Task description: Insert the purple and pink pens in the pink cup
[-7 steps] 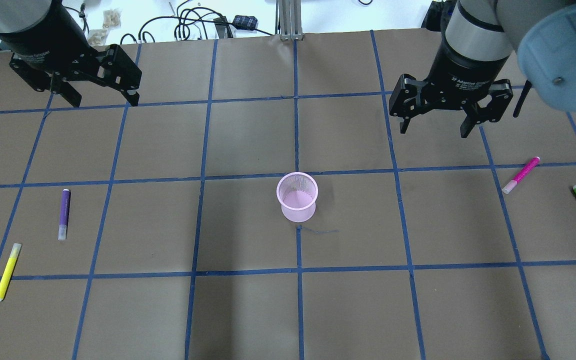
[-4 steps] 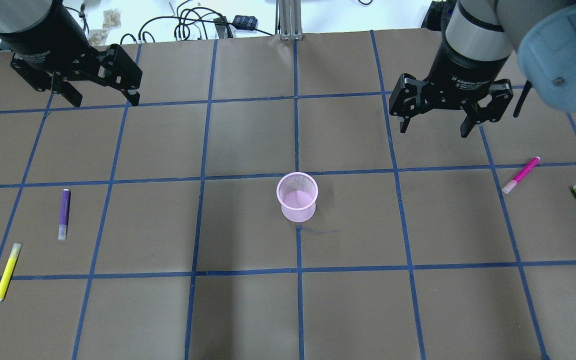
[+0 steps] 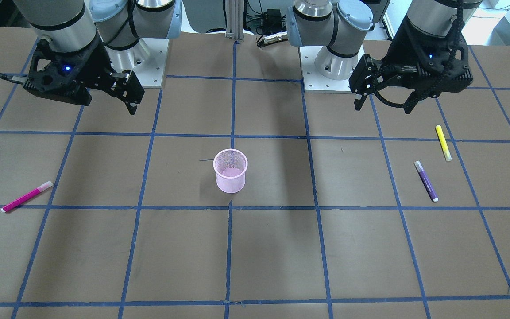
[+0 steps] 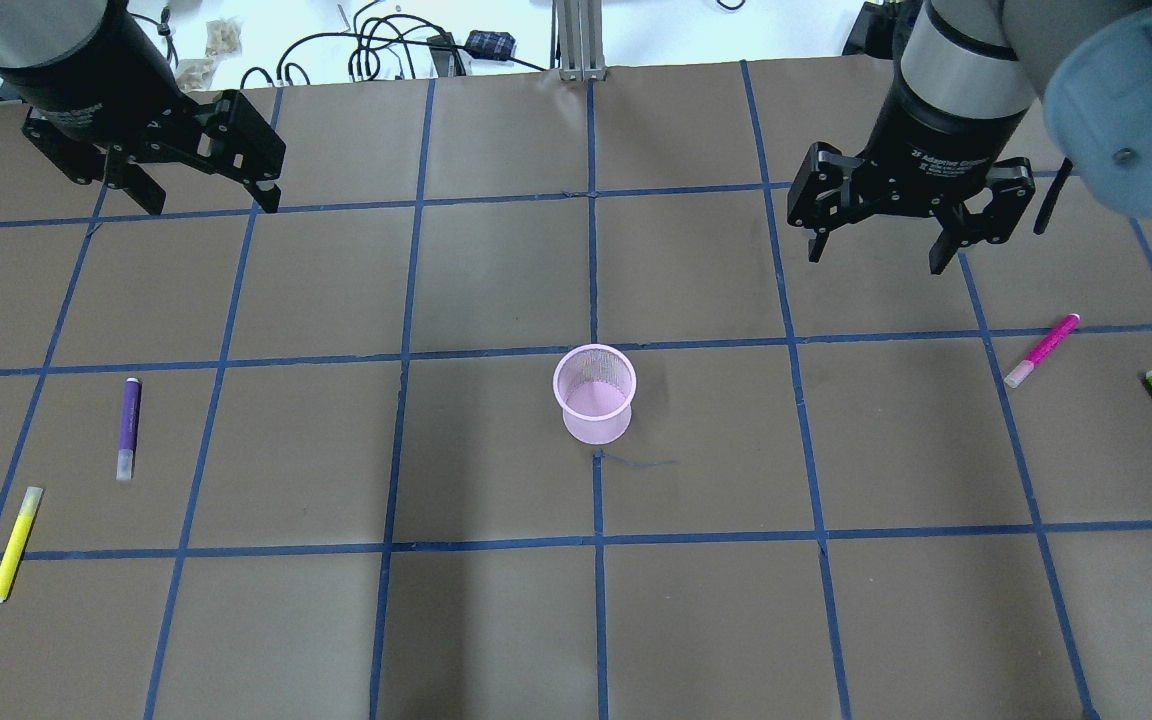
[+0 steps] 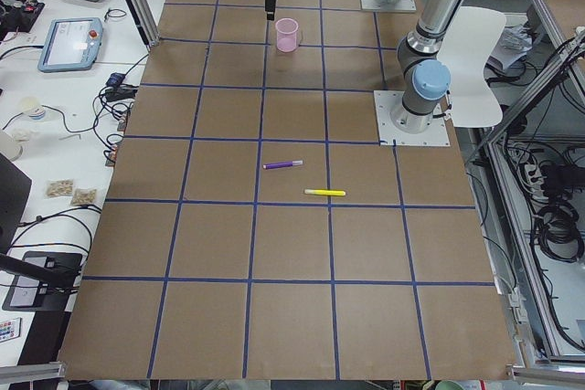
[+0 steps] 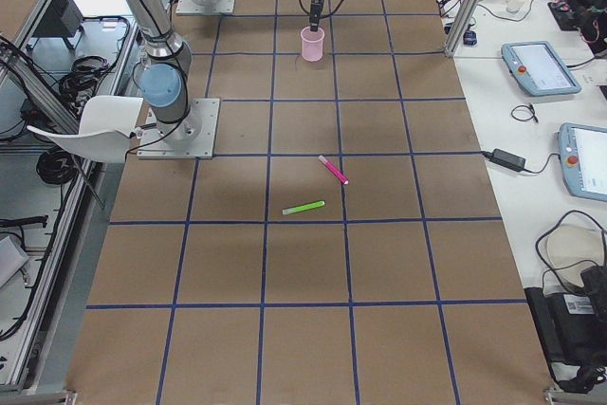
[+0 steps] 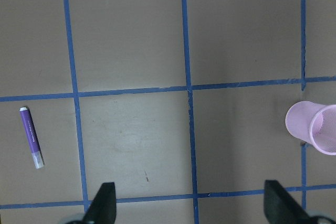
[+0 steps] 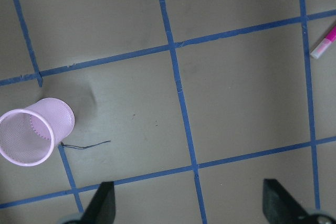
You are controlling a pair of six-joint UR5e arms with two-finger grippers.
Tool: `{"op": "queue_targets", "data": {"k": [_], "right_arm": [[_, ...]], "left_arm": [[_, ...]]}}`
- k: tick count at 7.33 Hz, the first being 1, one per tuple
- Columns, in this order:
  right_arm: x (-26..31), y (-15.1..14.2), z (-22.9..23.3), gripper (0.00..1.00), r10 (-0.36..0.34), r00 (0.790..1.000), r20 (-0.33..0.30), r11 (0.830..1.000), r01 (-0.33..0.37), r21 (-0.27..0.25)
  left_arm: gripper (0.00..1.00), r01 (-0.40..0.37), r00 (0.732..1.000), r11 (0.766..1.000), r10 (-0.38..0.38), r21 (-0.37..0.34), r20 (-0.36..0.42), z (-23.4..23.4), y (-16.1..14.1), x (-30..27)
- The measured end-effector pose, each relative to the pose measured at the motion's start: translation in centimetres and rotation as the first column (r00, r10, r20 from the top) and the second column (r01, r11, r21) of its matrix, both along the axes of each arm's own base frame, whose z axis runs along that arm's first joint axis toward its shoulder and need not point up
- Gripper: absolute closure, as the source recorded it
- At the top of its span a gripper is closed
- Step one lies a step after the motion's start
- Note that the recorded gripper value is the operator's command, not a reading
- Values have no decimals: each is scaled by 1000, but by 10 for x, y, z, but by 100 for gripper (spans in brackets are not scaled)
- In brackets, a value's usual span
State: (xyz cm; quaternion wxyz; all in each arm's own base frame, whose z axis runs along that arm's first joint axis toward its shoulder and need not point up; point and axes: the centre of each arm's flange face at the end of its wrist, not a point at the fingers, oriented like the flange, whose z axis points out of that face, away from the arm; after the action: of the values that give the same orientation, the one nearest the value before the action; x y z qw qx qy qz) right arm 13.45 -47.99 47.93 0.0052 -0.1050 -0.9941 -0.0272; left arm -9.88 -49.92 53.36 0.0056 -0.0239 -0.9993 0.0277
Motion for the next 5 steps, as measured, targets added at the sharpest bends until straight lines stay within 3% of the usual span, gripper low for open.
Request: {"op": "queue_targets", "data": {"k": [3, 5], "right_arm": [[-74, -24, -13, 0, -149, 988, 46, 989, 148, 21], [-130, -41, -30, 0, -203, 978, 55, 979, 202, 28]], "left_arm": [[0, 0, 1000, 1000, 0, 0, 0, 0, 0, 0], [0, 0, 1000, 1000, 0, 5, -1, -2, 1, 0]]}}
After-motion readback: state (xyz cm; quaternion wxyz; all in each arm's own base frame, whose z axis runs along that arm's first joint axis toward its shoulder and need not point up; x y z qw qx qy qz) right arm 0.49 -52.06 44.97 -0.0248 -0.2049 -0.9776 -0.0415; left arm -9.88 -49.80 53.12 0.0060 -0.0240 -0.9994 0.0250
